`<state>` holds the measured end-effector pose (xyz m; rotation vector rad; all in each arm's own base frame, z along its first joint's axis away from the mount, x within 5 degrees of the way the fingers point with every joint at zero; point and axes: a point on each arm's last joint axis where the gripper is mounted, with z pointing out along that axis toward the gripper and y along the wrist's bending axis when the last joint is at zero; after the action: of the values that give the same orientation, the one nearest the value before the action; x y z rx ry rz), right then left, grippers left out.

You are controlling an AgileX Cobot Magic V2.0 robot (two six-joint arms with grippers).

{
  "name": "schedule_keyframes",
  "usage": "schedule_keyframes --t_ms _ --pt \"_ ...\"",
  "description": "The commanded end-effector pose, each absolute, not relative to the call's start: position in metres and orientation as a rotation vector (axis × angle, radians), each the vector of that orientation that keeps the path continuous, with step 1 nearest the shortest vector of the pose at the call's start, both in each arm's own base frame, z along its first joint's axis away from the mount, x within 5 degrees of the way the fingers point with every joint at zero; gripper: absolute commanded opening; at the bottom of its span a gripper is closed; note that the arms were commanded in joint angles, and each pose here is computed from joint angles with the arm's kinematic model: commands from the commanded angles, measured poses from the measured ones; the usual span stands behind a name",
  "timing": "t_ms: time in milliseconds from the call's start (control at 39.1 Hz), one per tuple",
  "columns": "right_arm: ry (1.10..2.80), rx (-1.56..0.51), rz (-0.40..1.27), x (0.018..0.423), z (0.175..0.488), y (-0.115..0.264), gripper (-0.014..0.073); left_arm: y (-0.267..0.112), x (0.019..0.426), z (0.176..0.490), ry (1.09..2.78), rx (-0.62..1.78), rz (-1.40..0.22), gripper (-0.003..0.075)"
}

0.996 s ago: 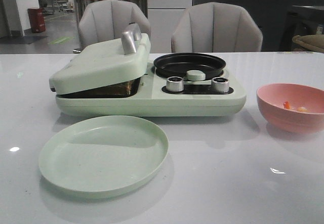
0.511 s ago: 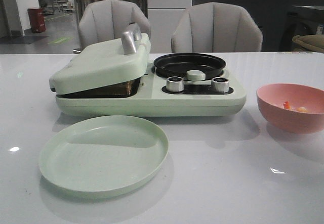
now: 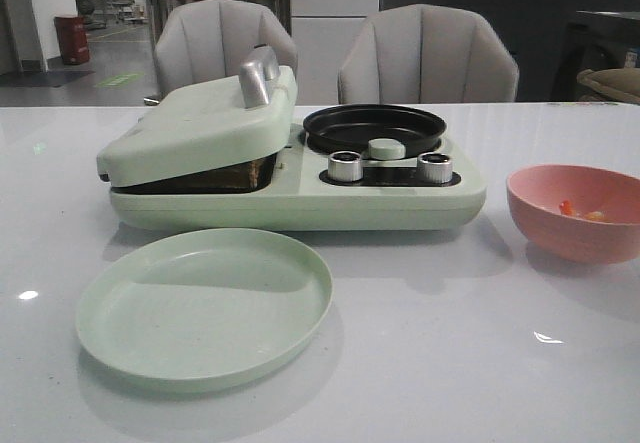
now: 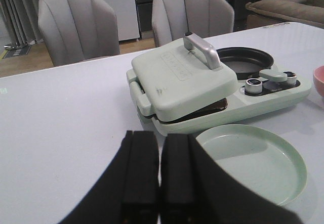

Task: Make breakfast with bread and shrimp
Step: 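Grasp the rim of the pink shrimp bowl with the right gripper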

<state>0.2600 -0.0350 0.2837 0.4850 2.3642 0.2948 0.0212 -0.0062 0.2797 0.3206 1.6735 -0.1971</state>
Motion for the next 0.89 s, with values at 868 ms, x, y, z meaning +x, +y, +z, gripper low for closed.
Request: schedule_keyframes --t_ms 868 --pt "2.539 0.407 0.337 0.372 0.207 -0.058 0.0591 -0.005 0.017 0.295 1.559 0.285 -0.226 0.0114"
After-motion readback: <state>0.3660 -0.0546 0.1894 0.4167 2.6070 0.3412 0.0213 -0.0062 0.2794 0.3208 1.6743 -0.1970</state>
